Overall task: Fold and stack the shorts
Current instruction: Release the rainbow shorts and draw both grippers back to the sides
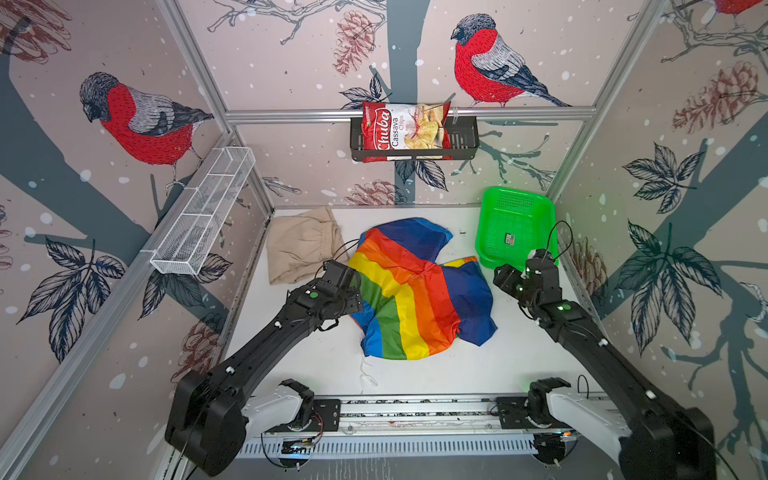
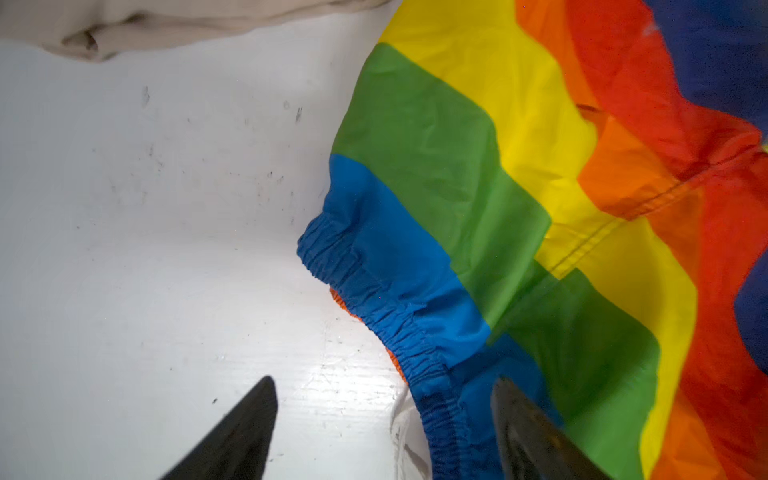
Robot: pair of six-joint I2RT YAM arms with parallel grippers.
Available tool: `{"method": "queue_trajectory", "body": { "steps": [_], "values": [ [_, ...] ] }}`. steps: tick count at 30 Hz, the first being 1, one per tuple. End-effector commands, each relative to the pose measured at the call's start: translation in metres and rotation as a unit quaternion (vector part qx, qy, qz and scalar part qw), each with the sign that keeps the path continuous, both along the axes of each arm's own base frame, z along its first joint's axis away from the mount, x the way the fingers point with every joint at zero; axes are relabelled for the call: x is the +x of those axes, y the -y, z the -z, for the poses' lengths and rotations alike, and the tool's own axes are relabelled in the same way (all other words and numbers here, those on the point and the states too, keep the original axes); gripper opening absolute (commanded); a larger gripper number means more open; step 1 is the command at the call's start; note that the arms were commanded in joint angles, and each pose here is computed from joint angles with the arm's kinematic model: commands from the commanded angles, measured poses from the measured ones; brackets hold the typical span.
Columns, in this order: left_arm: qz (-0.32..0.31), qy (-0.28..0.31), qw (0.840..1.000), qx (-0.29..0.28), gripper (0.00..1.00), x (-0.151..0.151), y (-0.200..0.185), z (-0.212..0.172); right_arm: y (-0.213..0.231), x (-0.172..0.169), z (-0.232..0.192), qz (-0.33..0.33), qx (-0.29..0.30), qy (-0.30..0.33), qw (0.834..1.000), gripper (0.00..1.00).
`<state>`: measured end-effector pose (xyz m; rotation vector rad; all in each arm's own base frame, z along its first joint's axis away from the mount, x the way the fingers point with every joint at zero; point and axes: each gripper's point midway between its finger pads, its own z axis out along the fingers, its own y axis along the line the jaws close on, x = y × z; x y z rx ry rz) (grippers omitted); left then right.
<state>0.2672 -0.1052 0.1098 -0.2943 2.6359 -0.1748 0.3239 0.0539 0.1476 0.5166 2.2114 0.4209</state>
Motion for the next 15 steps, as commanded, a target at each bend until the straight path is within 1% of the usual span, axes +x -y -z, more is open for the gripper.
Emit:
{"method": "queue_trajectory", "body": {
  "steps": [1,2,3,4,6,8,11,15],
  "values": [
    [-0.011,0.013,1.000,-0.013,0.62,0.018,0.005,0.007,-0.012,0.019,-0.006,-0.051,0.063,0.020,0.997,0.72],
    [-0.013,0.013,1.000,-0.014,0.55,0.022,0.005,0.011,-0.007,0.025,-0.003,-0.048,0.078,0.016,0.996,0.64],
    [-0.016,0.012,1.000,-0.015,0.50,0.025,0.005,0.015,-0.003,0.030,0.000,-0.043,0.095,0.012,0.994,0.59],
    [-0.019,0.013,1.000,-0.015,0.49,0.028,0.004,0.016,-0.001,0.034,0.002,-0.041,0.109,0.010,0.993,0.57],
    [-0.028,0.012,0.999,-0.018,0.49,0.033,0.003,0.023,0.009,0.043,0.005,-0.026,0.132,0.012,0.991,0.55],
    [-0.032,0.009,0.999,-0.027,0.51,0.039,0.001,0.029,0.018,0.052,0.018,-0.013,0.141,-0.001,0.990,0.52],
    [-0.040,-0.007,0.999,-0.027,0.51,0.043,-0.007,0.041,0.034,0.064,0.030,0.006,0.140,-0.019,0.990,0.48],
    [-0.047,-0.024,0.998,-0.033,0.50,0.044,-0.016,0.054,0.060,0.078,0.037,0.035,0.124,-0.026,0.991,0.48]
  ]
}}
